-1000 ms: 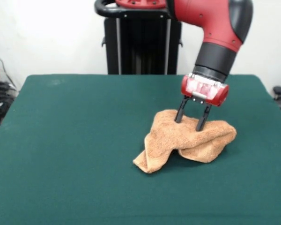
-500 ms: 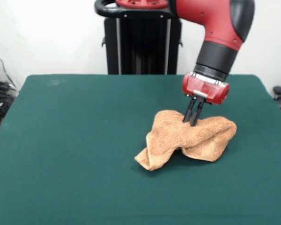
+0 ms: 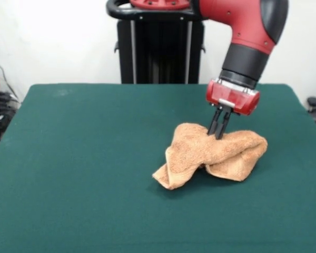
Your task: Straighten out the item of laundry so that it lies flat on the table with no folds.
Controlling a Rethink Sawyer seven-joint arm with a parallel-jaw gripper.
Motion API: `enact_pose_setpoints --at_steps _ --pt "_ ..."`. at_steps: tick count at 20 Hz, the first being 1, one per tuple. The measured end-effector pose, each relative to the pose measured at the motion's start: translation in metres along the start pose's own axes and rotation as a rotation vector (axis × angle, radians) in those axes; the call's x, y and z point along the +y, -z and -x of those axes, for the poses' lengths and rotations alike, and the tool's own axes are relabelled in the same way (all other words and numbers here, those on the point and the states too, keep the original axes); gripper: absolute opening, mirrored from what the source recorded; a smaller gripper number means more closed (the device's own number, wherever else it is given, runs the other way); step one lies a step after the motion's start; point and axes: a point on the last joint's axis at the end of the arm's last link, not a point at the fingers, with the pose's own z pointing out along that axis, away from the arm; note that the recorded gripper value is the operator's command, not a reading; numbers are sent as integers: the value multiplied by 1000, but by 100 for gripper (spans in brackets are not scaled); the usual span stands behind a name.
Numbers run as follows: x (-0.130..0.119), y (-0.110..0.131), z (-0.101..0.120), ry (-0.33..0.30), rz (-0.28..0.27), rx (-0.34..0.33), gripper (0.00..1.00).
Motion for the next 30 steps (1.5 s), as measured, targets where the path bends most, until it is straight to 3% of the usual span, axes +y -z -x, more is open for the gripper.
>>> enact_pose_setpoints --at_steps 15,25,30 --pt "2 64 38 -35 4 148 0" --pt "-12 77 52 -38 -25 134 0" --pt "-16 108 50 4 -41 166 0"
